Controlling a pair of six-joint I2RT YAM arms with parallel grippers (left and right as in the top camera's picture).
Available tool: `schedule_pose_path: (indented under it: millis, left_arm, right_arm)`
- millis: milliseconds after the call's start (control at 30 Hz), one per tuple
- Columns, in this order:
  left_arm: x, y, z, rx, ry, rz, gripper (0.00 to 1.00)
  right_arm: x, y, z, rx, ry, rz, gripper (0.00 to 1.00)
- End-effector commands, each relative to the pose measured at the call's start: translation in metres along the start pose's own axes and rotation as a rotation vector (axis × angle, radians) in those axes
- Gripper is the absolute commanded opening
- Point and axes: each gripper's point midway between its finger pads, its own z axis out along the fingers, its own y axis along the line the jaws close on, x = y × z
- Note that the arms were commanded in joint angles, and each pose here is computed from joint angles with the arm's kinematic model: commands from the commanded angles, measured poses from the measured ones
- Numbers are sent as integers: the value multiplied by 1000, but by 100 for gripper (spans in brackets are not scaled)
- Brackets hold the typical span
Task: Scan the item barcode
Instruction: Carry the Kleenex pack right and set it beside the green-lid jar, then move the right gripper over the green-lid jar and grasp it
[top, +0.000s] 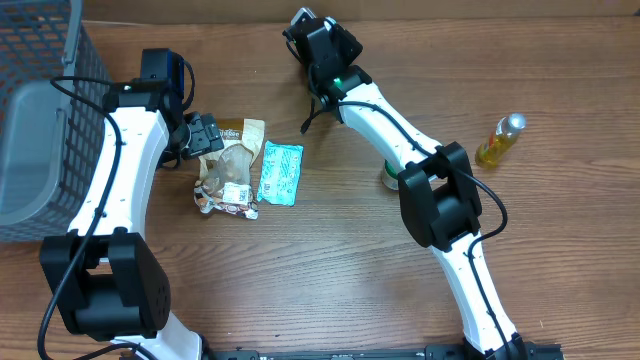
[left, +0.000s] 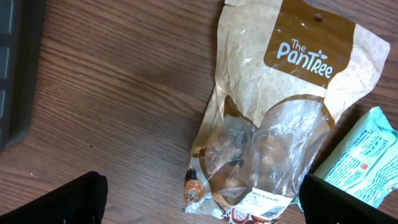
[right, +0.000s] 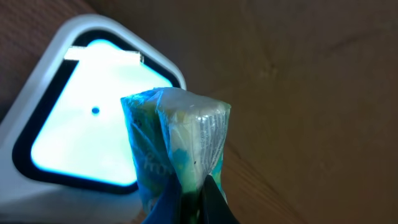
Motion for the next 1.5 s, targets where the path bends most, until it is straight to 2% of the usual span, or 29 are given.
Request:
schedule_pose_path:
  millis: [0, 133, 233, 300, 367, 400, 467, 633, 867, 967, 1033, 1100, 1200, 1233, 1400, 1467]
  left_arm:
    - [2, 3, 5, -15, 12, -9, 100]
    - [2, 3, 5, -15, 12, -9, 100]
    - [2, 3, 5, -15, 12, -9, 100]
    - [2, 3, 5, -15, 12, -9, 100]
    - [2, 3, 5, -15, 12, -9, 100]
    - [2, 3, 5, -15, 12, -9, 99]
    - [2, 3, 5, -15, 12, -9, 100]
    - [2, 3, 5, -15, 12, -9, 100]
    - [2, 3, 5, -15, 12, -9, 99]
    - [2, 3, 5, -15, 12, -9, 100]
    - [2, 3, 5, -15, 12, -9, 100]
    - [2, 3, 5, -15, 12, -9, 100]
    - [2, 3, 5, -15, 12, -9, 100]
    - [2, 3, 5, -15, 12, -9, 100]
    - [2, 3, 5, -15, 12, -9, 99]
    - [2, 3, 5, -16, 12, -9, 100]
  right_arm:
    - [-35, -69, -58, 45, -75, 211, 4]
    - [-13, -114, -102, 23, 5, 394, 4]
    - [15, -120, -125, -37, 106, 472, 4]
    - [43, -110, -137, -134, 217, 519, 4]
    - [88, -82, -150, -277, 429, 602, 4]
    - [100, -77, -153, -301, 483, 608, 4]
    - [143, -71, -159, -300, 651, 603, 4]
    - [206, -65, -162, -274, 875, 590, 4]
    - [268, -57, -149, -246, 1036, 613, 4]
    - [285, -53, -140, -236, 1057, 634, 5]
    - [288, -53, -136, -230, 1052, 648, 17]
    - [287, -54, -131, -226, 1037, 661, 48]
    - [277, -50, -122, -248, 988, 704, 64]
    - [266, -40, -117, -314, 958, 755, 81]
    - [232, -19, -108, -486, 861, 874, 100]
    - [220, -15, -104, -532, 824, 905, 100]
